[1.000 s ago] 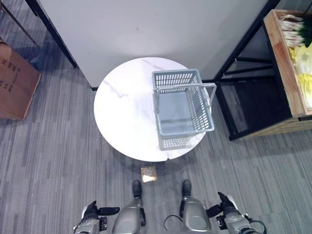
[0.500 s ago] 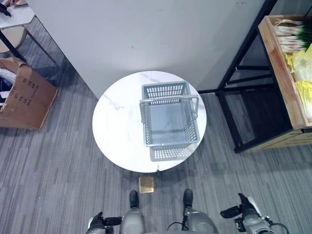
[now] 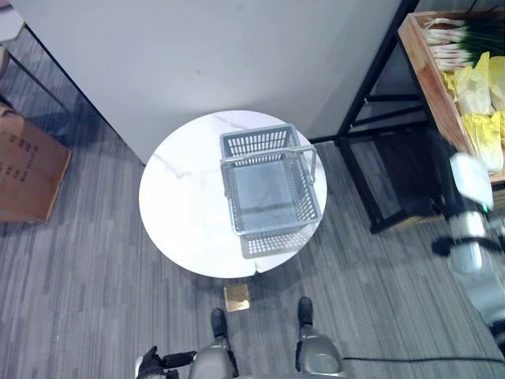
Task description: Get the vegetables into the basket
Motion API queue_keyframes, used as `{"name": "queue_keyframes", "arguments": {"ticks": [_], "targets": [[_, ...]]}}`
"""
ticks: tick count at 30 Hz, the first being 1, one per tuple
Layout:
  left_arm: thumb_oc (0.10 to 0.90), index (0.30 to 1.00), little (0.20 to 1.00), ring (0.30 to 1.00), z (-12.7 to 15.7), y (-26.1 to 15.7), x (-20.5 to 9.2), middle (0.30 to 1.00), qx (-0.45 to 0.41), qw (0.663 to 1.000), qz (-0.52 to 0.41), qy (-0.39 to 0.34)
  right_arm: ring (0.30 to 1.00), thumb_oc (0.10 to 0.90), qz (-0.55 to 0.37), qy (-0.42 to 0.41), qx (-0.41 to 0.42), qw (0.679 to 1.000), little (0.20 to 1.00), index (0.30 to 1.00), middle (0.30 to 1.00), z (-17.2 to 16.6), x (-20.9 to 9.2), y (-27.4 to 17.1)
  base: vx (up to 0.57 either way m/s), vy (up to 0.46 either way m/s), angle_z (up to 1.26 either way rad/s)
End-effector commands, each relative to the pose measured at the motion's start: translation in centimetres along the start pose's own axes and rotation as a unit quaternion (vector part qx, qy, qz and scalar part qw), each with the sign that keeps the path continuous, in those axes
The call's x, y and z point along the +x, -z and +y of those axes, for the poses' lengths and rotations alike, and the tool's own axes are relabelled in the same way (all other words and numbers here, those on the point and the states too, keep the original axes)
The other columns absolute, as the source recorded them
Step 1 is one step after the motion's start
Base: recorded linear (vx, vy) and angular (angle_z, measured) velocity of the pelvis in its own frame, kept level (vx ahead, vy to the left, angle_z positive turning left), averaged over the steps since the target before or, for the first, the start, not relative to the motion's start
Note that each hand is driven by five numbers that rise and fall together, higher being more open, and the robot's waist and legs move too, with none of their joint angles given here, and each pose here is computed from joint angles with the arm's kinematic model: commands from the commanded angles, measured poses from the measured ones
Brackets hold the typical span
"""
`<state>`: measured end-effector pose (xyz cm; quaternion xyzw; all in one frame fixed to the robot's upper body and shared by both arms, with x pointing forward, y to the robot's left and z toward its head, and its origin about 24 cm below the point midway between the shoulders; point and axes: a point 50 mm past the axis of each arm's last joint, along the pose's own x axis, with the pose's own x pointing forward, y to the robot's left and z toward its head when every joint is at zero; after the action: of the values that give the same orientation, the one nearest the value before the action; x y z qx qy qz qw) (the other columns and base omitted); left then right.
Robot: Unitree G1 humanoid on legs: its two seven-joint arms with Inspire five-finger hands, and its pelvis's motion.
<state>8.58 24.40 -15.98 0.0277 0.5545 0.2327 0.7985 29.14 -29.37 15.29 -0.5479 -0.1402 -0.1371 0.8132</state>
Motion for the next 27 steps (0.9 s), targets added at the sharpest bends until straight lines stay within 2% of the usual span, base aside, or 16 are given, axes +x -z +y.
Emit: {"name": "queue_keyframes", "arguments": {"ticks": [1, 3, 6, 8, 15, 19, 27], "targets": [[0.9, 1.0, 1.0, 1.0, 1.1, 0.4, 0.2, 1.0, 0.034, 0.999, 0.027, -0.015, 1.0, 0.9, -0.141, 0.016, 0.04, 0.989, 1.0, 1.0, 1.0, -1.3, 3.2, -6.8, -0.05, 0.004, 0.17], [0.9, 1.0, 1.0, 1.0, 1.2, -0.1, 0.3, 1.0, 0.037, 0.999, 0.02, -0.015, 1.0, 0.9, -0.193, 0.011, 0.076, 0.978, 1.0, 1.0, 1.0, -1.3, 4.8, -10.5, -0.06, 0.001, 0.25], [0.9, 1.0, 1.0, 1.0, 1.2, -0.1, 0.3, 1.0, 0.043, 0.999, 0.017, -0.015, 1.0, 0.9, -0.195, 0.004, 0.11, 0.975, 1.0, 1.0, 1.0, -0.9, 6.2, -11.9, -0.05, 0.001, 0.38], [0.9, 1.0, 1.0, 1.0, 1.2, -0.9, 0.4, 1.0, 0.034, 0.999, 0.004, -0.018, 1.0, 0.9, -0.17, 0.002, 0.126, 0.977, 1.0, 1.0, 1.0, -1.0, 9.5, -13.4, -0.04, 0.017, 0.38], [0.9, 1.0, 1.0, 1.0, 1.2, -1.7, 0.4, 1.0, 0.03, 0.999, -0.016, -0.018, 1.0, 0.9, -0.088, 0.007, 0.056, 0.994, 1.0, 1.0, 1.0, -1.6, 13.0, -11.9, -0.02, 0.009, 0.13], [0.9, 1.0, 1.0, 1.0, 0.9, -2.0, 0.4, 1.0, 0.031, 0.999, -0.022, -0.011, 1.0, 0.9, -0.077, 0.013, 0.043, 0.996, 1.0, 1.0, 1.0, -2.6, 13.4, -11.3, 0.0, 0.0, 0.0], [0.9, 1.0, 1.0, 1.0, 0.8, -1.5, 0.4, 1.0, 0.018, 1.0, -0.003, -0.013, 1.0, 0.9, -0.148, 0.078, 0.188, 0.968, 1.0, 1.0, 1.0, -5.2, 10.1, -11.9, 0.03, -0.006, -0.09]]}}
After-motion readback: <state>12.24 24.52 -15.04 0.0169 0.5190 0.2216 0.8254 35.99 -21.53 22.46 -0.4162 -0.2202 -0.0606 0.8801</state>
